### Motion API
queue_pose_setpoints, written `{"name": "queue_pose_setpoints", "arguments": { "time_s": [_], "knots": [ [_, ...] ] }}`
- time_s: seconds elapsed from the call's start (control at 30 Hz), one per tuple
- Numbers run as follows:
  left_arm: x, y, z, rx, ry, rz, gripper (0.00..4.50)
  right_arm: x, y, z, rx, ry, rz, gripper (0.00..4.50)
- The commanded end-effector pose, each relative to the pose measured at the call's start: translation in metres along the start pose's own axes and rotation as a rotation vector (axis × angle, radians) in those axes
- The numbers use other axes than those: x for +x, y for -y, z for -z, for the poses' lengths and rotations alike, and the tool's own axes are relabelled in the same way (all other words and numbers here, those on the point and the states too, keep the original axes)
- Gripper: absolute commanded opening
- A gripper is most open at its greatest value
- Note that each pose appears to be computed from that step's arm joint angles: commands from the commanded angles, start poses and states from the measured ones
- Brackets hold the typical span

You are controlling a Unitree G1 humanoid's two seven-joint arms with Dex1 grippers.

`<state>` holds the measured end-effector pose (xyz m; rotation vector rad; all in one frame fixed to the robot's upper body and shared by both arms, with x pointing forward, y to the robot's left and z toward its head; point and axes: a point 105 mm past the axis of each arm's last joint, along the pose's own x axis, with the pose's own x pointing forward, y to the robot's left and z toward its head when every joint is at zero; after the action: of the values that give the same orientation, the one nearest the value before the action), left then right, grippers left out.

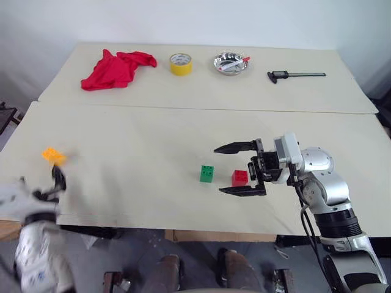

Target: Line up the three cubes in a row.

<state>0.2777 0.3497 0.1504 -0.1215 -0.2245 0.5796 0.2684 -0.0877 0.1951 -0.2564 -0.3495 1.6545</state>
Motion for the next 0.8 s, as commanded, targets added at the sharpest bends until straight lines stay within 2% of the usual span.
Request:
{"name": "queue_pose_setpoints", "arguments": {
  "time_s": [0.03, 0.1, 0.23, 0.47, 0.67, 0.8],
  "knots": [
    [0.023, -0.007, -0.005, 0.041, -0.021, -0.143, 4.48, 0.001, 0.000, -0.006, -0.022, 0.009, -0.018, 4.50],
    [0.036, 0.004, -0.001, 0.075, -0.043, -0.124, 4.48, 0.001, 0.002, -0.007, -0.029, 0.009, -0.012, 4.50],
    [0.045, 0.001, 0.001, 0.046, -0.056, -0.204, 4.48, 0.000, 0.003, -0.007, -0.035, 0.005, -0.004, 4.50],
    [0.039, -0.008, -0.008, 0.065, -0.002, -0.305, 4.48, -0.005, 0.003, -0.004, -0.030, -0.012, 0.032, 4.50],
    [0.037, -0.014, 0.015, 0.039, -0.099, -0.302, 4.48, -0.004, 0.002, -0.002, -0.028, -0.014, 0.044, 4.50],
    [0.041, -0.017, 0.019, 0.047, -0.111, -0.305, 3.25, -0.003, 0.002, -0.001, -0.029, -0.016, 0.045, 4.50]
  ]
}}
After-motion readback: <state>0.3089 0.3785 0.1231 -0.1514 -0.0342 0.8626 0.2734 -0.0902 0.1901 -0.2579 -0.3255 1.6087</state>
